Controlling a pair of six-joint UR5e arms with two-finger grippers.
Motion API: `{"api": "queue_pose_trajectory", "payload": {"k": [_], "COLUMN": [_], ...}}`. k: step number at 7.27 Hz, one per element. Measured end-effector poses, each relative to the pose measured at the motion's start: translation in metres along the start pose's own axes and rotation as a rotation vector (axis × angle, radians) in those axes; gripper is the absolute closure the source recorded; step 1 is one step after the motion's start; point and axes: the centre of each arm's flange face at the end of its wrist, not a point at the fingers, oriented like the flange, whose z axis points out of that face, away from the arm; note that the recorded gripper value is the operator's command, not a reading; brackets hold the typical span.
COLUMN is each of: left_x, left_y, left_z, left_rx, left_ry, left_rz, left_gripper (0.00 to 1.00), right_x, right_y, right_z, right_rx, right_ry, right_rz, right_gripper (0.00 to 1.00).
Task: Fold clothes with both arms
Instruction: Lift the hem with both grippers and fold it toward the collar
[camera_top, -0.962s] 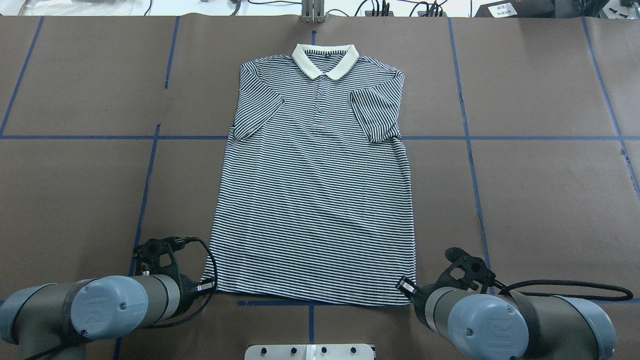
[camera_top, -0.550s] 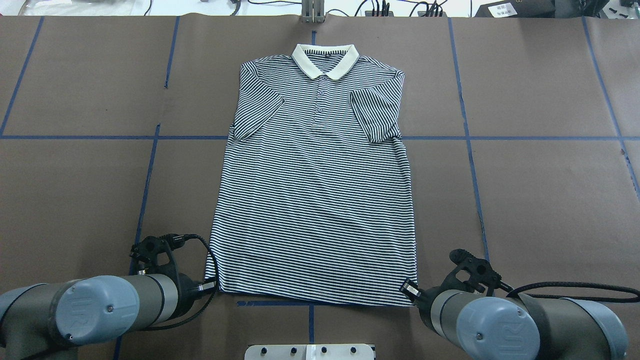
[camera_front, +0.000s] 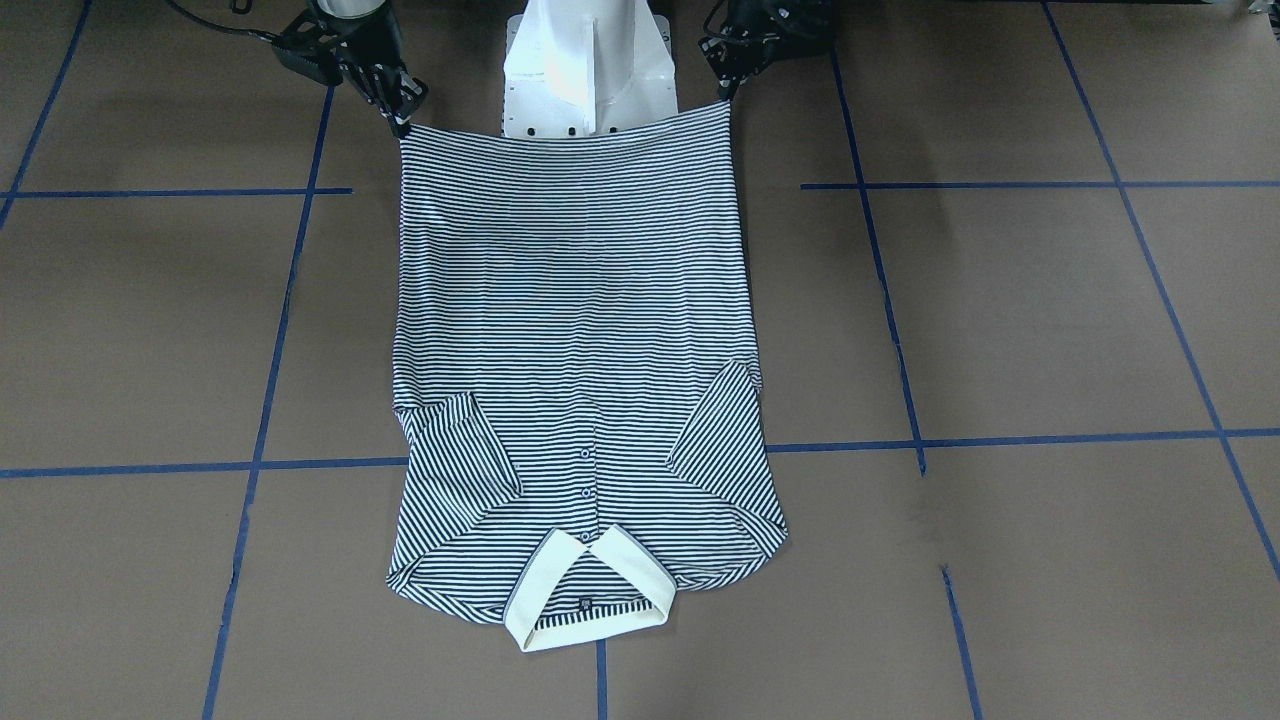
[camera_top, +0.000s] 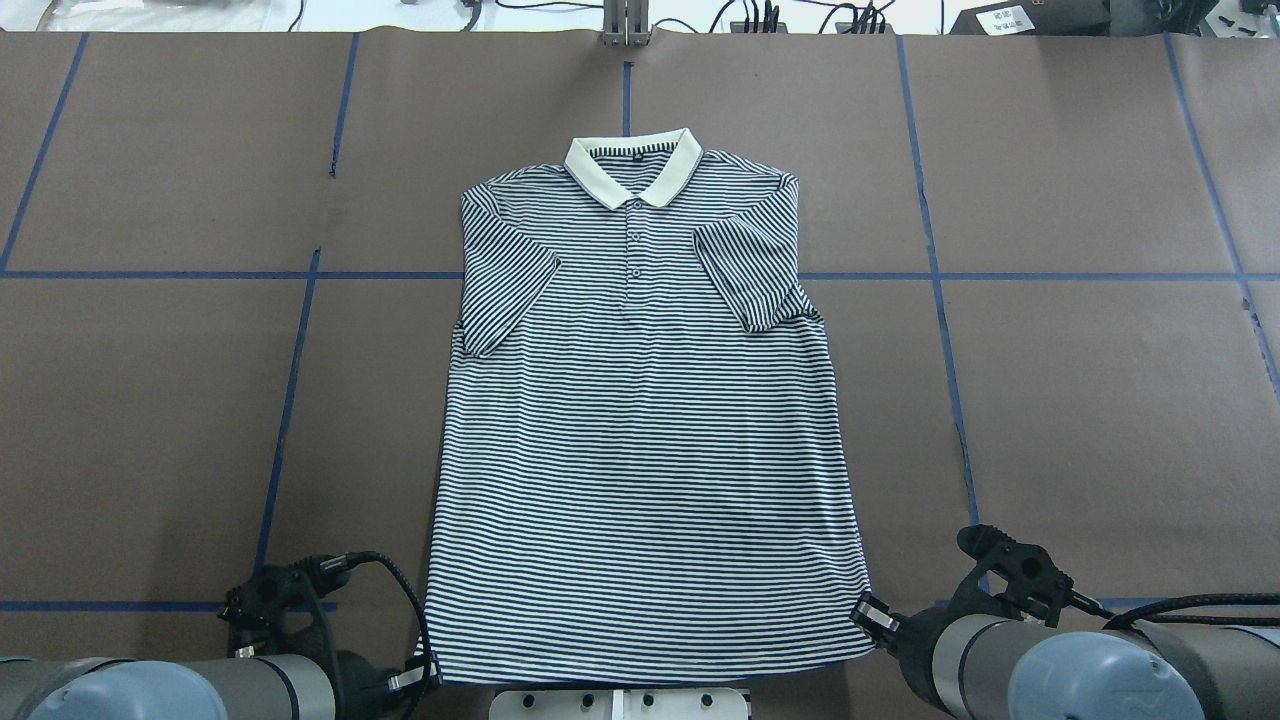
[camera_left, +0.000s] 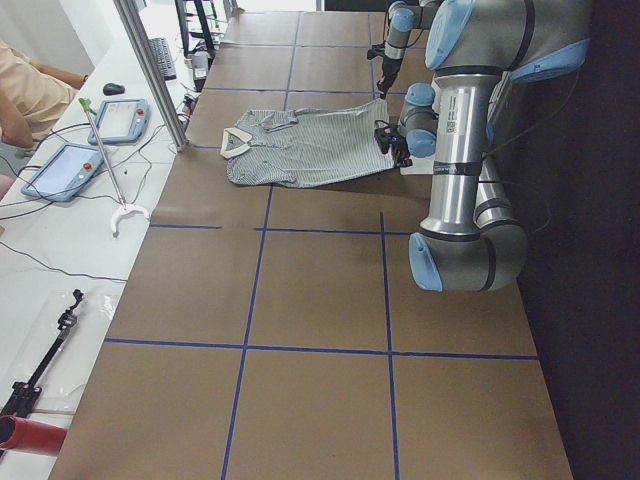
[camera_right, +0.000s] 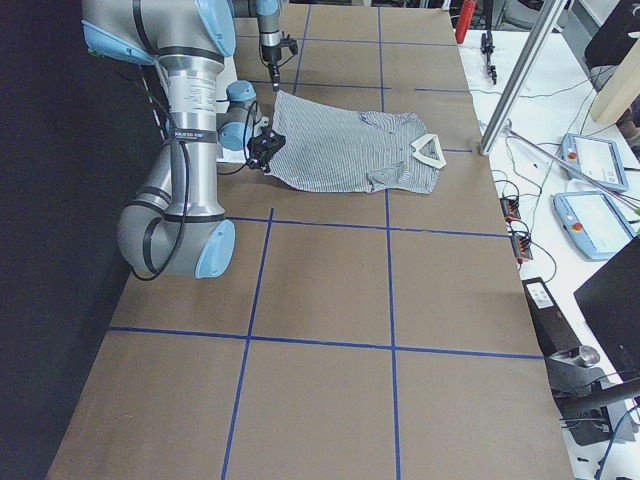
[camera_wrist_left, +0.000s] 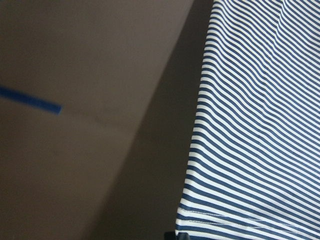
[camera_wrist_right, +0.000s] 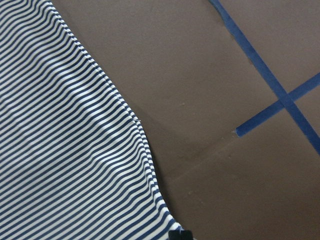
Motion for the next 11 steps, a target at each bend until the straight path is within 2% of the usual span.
{"api": "queue_pose_trajectory", "payload": {"k": [1, 2, 4, 5, 7, 9, 10, 11], "left_x": [0.003, 0.010, 0.048, 0.064, 0.104, 0.136, 0.141, 0.145], "left_y": [0.002, -0.011, -0.069, -0.109, -0.198, -0.288, -0.324, -0.352], "left_z": [-0.007, -0.016, -0.037, -0.038, -0.013, 0.025, 0.042, 0.051], "left_rx": [-0.005, 0.016, 0.128, 0.209, 0.360, 0.460, 0.492, 0.520], "left_ry": [0.011, 0.035, 0.118, 0.127, 0.085, 0.095, 0.109, 0.108], "left_rz": [-0.044, -0.052, -0.007, 0.016, 0.066, 0.079, 0.087, 0.100], "left_gripper": [1.00, 1.00, 1.00, 1.00, 1.00, 1.00, 1.00, 1.00], "right_x": [-0.004, -0.018, -0.078, -0.111, -0.178, -0.243, -0.268, -0.284], "right_y": [-0.009, -0.024, -0.064, -0.095, -0.172, -0.260, -0.302, -0.339], "right_z": [-0.015, -0.026, -0.032, -0.026, -0.003, 0.028, 0.048, 0.065], "right_rx": [0.002, 0.020, 0.093, 0.145, 0.235, 0.306, 0.318, 0.302], "right_ry": [-0.026, -0.066, -0.161, -0.176, -0.149, -0.076, -0.063, -0.075], "right_rz": [0.007, 0.010, -0.037, -0.067, -0.107, -0.108, -0.097, -0.081], "right_gripper": [1.00, 1.00, 1.00, 1.00, 1.00, 1.00, 1.00, 1.00]}}
